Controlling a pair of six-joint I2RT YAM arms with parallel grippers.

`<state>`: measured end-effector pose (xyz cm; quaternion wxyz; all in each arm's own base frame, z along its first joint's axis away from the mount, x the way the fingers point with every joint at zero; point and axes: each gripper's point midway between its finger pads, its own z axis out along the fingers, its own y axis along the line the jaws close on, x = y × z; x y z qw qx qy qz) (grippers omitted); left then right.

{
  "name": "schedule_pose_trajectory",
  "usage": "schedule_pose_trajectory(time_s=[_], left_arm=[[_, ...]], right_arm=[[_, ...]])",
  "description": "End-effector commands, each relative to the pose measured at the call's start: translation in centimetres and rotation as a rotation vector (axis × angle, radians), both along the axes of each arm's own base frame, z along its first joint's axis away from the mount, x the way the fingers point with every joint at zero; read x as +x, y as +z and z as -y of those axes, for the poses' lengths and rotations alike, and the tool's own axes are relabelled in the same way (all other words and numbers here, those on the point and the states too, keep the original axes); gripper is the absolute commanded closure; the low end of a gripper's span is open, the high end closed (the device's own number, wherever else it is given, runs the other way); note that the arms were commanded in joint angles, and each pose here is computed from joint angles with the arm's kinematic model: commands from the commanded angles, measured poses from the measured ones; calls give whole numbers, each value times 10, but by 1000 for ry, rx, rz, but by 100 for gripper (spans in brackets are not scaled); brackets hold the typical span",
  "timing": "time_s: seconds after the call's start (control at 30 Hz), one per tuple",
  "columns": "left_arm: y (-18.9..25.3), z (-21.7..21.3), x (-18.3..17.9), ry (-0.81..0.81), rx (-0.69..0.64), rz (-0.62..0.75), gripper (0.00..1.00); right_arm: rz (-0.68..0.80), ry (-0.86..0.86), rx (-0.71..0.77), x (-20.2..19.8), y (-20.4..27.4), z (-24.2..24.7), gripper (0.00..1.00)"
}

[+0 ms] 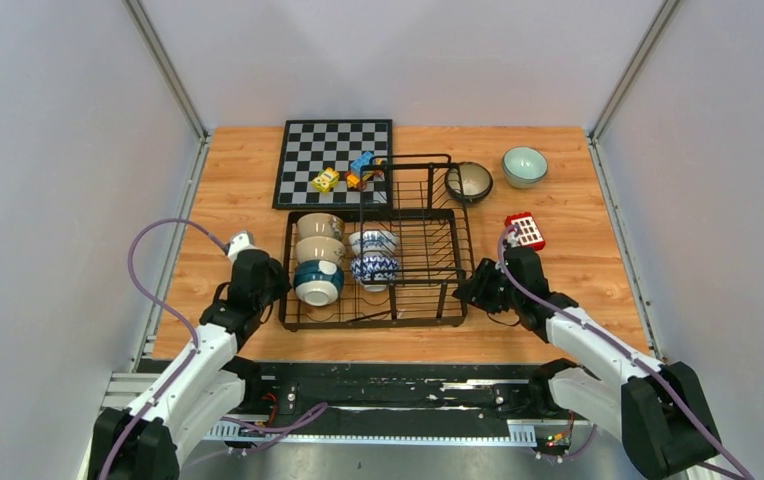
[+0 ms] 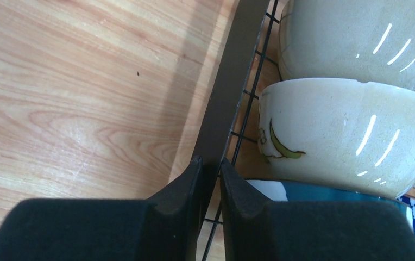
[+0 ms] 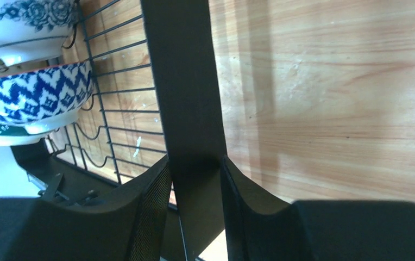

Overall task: Unload the bowls from the dish rack
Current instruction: Adjust the dish rack at the center of the board.

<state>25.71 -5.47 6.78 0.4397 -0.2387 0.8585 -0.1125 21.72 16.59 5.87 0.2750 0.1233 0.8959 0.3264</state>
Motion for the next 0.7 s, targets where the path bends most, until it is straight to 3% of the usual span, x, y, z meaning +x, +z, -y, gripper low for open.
schedule_pose_trajectory(time_s=[0.0, 0.27, 0.33, 0.43, 0.67], left_arm=[[-19, 32, -32, -136, -132, -102, 83], [-17, 42, -46, -182, -193, -86, 100], [-16, 45, -50, -197, -194, -85, 100], [-15, 50, -54, -213, -196, -83, 100], [-13, 50, -56, -205, -183, -72, 100]], right_arm=[[28, 7, -37, 10, 4, -2, 61], [-13, 17, -130, 6, -12, 9, 71], [-16, 8, -153, 5, -13, 14, 71], [-5, -15, -184, 4, -12, 22, 68], [5, -47, -228, -1, 3, 35, 50]])
